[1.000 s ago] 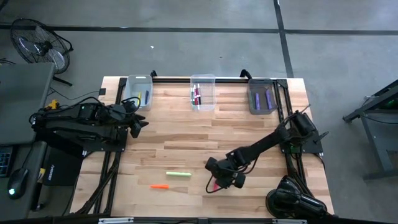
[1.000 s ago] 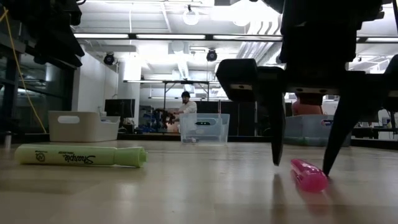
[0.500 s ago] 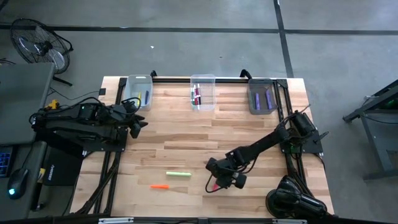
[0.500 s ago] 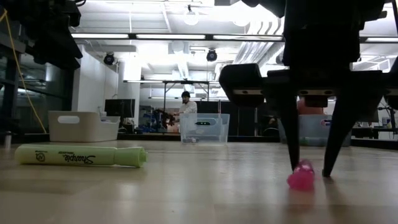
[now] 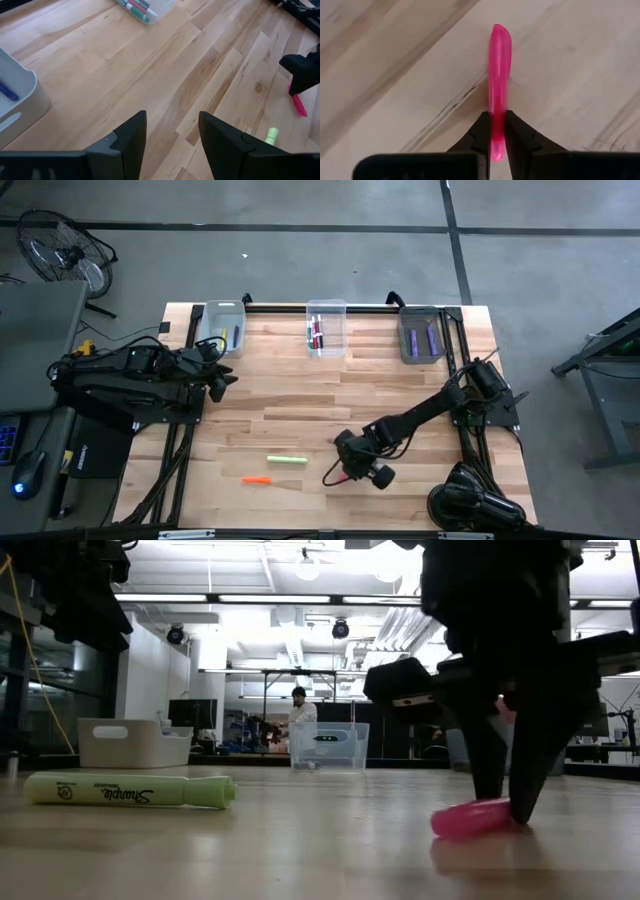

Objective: Pick & Place Markers
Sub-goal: Put the pink pen into the gray bin

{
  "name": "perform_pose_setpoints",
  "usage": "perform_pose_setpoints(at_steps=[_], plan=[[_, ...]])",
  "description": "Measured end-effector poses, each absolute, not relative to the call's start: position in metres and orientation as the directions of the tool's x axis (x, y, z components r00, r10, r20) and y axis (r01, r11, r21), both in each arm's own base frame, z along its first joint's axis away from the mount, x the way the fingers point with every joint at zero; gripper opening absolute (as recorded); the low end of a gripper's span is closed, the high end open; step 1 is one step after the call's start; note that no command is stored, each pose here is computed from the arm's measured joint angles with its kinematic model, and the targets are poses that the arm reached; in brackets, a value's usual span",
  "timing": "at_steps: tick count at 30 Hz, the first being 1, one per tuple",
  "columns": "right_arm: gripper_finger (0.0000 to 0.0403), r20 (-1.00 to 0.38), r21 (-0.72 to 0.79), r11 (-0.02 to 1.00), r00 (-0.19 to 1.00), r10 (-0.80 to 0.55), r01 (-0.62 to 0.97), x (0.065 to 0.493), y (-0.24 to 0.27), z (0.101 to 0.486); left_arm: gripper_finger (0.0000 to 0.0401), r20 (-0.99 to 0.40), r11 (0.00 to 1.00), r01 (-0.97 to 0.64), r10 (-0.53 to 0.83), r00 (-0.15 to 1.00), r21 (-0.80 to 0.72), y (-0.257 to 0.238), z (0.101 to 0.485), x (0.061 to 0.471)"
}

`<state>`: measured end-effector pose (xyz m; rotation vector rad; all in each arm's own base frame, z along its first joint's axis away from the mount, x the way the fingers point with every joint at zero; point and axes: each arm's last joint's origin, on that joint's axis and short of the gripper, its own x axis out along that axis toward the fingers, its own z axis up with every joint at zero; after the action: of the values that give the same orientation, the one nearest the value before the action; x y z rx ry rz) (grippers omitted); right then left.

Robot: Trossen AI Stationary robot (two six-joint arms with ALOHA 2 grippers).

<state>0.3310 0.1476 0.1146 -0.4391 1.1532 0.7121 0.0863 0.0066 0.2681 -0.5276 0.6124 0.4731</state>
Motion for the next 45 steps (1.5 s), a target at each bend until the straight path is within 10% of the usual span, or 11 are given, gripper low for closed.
perform_pose_setpoints(at_steps=[29,45], plan=[[0.0023,-0.867,-0.037,0.979,0.493,0.068,-0.199,0.333,0.135,0.164,0.0176,-0.644,0.759,-0.559,0.25,0.723,-0.333,0.006,0.268,0.086],[0.0023,-0.554,-0.013,0.987,0.821,-0.139,0.158,0.349,0.101,0.235,0.0176,-0.491,0.809,-0.447,0.233,0.84,-0.381,0.006,0.283,0.1]])
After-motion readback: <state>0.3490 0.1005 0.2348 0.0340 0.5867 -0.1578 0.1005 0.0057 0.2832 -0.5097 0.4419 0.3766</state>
